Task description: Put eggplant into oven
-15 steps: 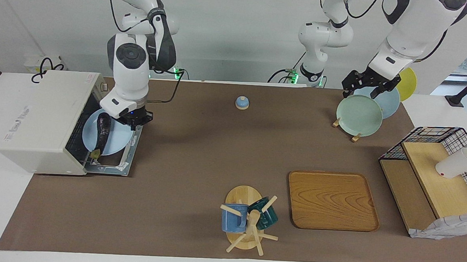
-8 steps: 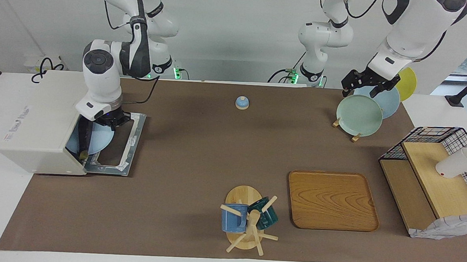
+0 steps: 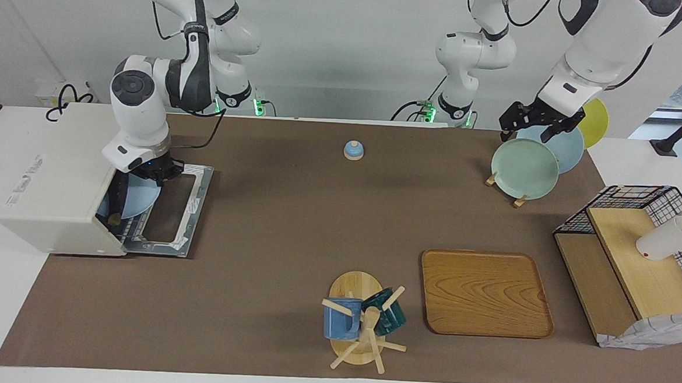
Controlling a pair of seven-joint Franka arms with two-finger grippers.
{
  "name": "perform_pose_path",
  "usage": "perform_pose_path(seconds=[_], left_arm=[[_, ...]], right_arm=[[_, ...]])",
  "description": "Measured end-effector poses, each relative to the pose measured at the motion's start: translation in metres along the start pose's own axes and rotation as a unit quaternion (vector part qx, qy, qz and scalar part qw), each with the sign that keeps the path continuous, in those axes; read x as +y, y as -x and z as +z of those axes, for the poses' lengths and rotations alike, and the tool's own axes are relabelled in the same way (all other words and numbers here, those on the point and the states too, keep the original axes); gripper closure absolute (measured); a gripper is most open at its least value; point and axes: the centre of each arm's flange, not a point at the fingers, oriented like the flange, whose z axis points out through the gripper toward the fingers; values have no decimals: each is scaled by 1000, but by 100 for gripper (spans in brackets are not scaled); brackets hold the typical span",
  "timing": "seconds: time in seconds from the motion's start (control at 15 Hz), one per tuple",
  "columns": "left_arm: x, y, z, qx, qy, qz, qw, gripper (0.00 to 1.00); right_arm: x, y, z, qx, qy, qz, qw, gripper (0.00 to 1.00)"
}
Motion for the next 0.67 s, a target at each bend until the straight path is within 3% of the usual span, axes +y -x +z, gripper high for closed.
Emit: perform_pose_path(seconds=[0.2,0.33,0.47,0.67], left_arm=[[0,0,0,0,0,0,1000,0],[-1,0,0,0,0,-1,1000,0],[-1,0,0,0,0,-1,1000,0],[-1,0,0,0,0,-1,1000,0]], right_arm=[[-4,-1,-3,-3,-2,-3,1000,85],[-8,-3,-14,-8,-18,2,1000,85],[-22,-11,-52,-5,-30,-6,1000,86],[-60,-24,-99,25,-27,-16,999,92]])
